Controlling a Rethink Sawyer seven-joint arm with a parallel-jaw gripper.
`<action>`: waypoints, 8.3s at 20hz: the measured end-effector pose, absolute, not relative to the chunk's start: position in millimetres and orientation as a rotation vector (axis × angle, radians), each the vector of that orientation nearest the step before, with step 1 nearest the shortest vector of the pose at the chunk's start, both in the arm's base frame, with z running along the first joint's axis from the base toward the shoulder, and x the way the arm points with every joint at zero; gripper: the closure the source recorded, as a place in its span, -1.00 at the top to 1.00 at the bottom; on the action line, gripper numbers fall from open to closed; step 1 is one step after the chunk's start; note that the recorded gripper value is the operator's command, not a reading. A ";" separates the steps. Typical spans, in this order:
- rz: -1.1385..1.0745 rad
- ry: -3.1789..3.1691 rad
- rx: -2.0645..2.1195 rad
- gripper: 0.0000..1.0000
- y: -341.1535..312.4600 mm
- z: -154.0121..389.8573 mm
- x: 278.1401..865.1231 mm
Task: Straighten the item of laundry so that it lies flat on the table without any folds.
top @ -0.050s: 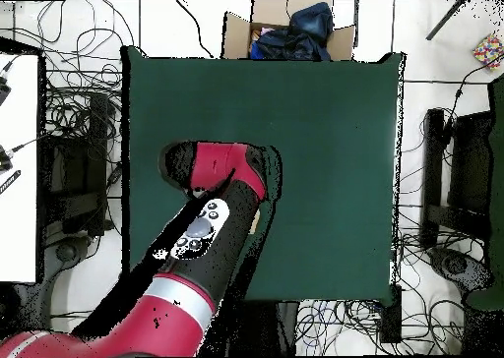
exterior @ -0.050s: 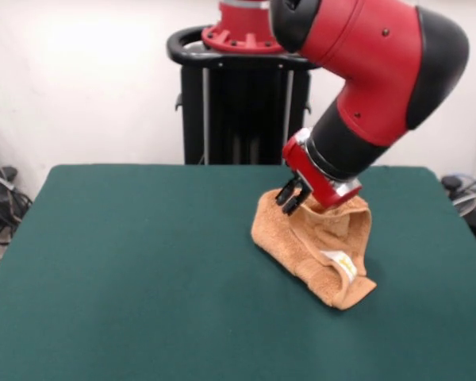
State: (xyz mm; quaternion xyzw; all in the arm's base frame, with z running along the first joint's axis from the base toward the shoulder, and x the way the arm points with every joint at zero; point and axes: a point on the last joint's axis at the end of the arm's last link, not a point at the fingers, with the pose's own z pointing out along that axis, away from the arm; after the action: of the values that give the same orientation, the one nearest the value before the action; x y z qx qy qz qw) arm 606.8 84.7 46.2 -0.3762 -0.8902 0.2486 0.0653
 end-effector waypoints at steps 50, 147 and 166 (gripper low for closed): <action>0.583 -2.573 -1.405 1.00 136.6 8.0 607.3; 0.230 -2.831 -1.354 -1.00 279.6 230.0 580.5; 0.220 -2.723 -1.702 -1.00 81.5 222.1 625.1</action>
State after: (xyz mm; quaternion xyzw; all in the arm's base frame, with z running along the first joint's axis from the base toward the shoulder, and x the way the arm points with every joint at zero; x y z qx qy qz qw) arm 625.1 81.5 222.1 -0.5284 -0.8454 0.0684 -0.0386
